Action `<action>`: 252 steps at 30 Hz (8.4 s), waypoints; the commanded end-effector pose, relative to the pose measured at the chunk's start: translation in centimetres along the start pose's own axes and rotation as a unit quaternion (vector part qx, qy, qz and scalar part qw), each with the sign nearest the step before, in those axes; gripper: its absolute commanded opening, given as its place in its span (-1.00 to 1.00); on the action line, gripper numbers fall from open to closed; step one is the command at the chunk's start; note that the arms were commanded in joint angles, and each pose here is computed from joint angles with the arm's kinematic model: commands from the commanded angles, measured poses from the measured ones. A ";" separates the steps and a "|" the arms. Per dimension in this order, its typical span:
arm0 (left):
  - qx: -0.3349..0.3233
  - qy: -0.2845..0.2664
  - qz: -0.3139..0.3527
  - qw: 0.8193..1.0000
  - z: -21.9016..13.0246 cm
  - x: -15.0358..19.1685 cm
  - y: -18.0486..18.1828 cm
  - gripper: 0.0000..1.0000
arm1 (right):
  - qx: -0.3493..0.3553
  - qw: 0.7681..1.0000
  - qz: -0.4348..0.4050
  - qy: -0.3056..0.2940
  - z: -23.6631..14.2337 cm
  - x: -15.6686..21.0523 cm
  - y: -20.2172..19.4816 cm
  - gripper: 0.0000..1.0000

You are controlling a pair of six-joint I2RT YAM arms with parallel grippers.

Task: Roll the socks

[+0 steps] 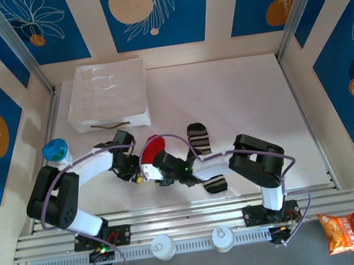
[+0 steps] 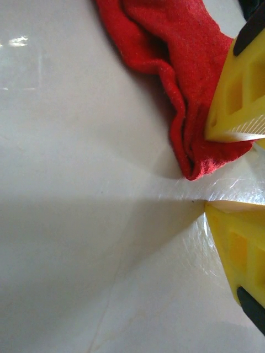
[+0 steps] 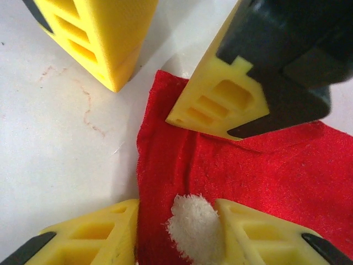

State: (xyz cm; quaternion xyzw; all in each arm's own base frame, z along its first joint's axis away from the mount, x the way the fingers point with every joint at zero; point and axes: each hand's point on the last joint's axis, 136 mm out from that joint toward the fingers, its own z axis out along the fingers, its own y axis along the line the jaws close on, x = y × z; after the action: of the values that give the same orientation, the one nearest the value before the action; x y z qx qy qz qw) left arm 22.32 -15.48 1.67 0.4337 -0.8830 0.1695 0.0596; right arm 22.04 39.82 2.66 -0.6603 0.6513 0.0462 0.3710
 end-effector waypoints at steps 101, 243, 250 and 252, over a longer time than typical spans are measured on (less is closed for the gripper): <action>0.022 -0.041 0.108 0.993 2.4 3.4 -3.4 -0.86 | 0.036 0.996 0.038 0.066 -1.1 4.1 0.9 -0.57; 0.082 -0.058 -0.045 0.994 -1.6 1.6 0.5 0.07 | -0.435 0.778 0.445 0.089 -0.3 1.5 5.7 -1.00; 0.058 -0.047 -0.052 0.996 0.0 2.4 0.8 -0.04 | -0.432 0.760 0.474 0.100 0.2 2.1 5.2 -1.00; 0.054 -0.046 -0.056 0.996 0.5 2.5 0.9 -0.09 | -0.432 0.760 0.475 0.103 0.3 2.1 5.3 -1.00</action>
State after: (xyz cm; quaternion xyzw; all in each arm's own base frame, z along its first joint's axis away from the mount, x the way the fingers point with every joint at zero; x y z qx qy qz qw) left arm 20.53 -16.56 2.25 0.4813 -0.8547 0.1942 -0.0088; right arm 18.66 40.85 2.47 -0.3960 0.7887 0.4688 -0.0370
